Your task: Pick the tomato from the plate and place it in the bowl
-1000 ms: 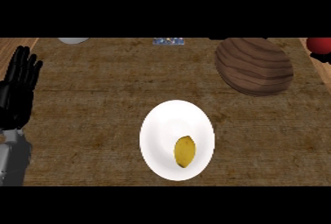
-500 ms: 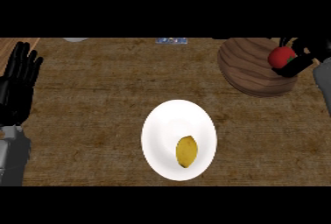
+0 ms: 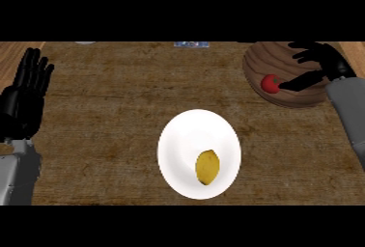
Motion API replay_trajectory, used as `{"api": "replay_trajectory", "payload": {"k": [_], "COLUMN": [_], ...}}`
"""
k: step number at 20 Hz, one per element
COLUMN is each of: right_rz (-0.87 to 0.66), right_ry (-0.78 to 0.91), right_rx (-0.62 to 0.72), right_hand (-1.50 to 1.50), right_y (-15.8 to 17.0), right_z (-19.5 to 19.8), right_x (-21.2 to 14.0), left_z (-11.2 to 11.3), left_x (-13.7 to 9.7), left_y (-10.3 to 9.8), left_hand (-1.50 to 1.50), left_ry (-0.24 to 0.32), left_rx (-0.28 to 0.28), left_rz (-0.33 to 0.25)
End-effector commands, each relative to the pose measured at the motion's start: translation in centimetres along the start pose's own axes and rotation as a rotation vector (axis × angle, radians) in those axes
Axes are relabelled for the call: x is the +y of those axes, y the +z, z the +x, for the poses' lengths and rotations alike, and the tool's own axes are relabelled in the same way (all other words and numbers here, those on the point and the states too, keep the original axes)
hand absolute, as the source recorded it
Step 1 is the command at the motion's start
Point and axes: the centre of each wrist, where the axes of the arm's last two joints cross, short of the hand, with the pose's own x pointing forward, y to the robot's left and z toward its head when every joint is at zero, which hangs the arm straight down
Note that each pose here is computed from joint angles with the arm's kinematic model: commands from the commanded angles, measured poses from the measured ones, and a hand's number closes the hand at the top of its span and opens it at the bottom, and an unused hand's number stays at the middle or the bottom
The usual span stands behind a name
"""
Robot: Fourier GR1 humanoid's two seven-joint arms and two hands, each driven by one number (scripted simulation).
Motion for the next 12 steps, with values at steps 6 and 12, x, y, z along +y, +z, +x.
{"api": "replay_trajectory", "payload": {"k": [6, 12], "right_rz": [-0.349, -0.489], "right_ry": [-0.238, -0.373], "right_rx": [-0.1, -0.033], "right_hand": [-1.5, -1.5], "right_y": [1.0, 3.1], "right_z": [-2.7, -5.5], "right_x": [-2.7, -9.6], "left_z": [0.1, -0.1], "left_x": [0.4, 0.2], "left_y": [0.9, 0.5], "left_hand": [0.0, 0.0], "left_ry": [-0.004, 0.011], "left_rx": [0.006, 0.008], "left_rz": [-0.01, -0.015]}}
